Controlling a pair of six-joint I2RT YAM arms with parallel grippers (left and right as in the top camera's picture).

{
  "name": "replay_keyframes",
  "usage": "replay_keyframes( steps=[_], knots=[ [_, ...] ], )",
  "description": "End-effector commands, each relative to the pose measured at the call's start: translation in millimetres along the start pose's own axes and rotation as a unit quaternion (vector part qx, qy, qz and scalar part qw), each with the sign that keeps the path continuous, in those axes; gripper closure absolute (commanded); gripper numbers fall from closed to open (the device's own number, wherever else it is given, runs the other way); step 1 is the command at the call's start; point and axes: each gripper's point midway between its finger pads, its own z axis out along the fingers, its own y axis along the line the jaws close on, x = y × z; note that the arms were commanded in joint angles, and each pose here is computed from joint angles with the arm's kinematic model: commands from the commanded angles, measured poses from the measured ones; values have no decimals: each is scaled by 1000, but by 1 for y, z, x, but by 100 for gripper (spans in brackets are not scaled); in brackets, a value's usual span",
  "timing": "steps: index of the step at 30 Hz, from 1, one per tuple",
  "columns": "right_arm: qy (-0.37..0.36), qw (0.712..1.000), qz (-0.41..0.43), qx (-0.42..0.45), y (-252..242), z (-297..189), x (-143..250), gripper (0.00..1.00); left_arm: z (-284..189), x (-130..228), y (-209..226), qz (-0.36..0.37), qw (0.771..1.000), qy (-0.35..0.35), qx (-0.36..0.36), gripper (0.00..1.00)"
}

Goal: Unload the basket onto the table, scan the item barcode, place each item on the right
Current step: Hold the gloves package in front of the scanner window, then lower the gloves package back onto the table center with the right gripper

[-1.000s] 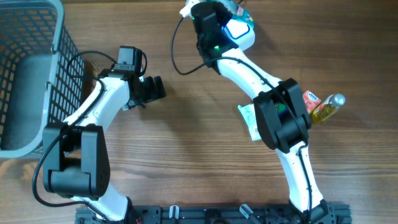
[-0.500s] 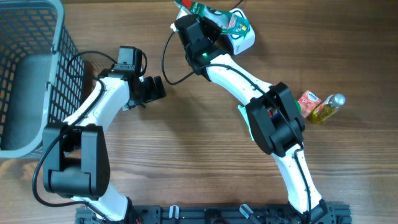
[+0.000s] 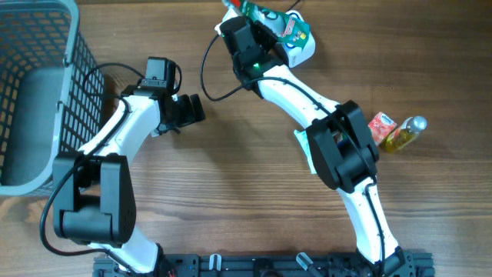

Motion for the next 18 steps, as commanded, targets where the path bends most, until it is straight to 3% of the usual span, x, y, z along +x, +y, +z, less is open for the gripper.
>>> replay_keyframes(
  steps=[1,6,10,13,16,18],
  knots=[
    [-51,992,115,13,-76,-54,-37,96,-7,-8,-1,2,1000,-15,1,0],
    [-56,967,191,-160,-76,-121,-35,96,-7,-8,-1,2,1000,-15,1,0],
    [25,894,267,-360,-33,-172,-7,96,-7,-8,-1,2,1000,-15,1,0],
    [121,831,298,-454,1,-197,22,96,-7,-8,-1,2,1000,-15,1,0],
    [234,777,302,-500,42,-217,68,96,-7,-8,-1,2,1000,-15,1,0],
    [267,759,313,-505,58,-219,82,96,-7,-8,-1,2,1000,-15,1,0]
  ],
)
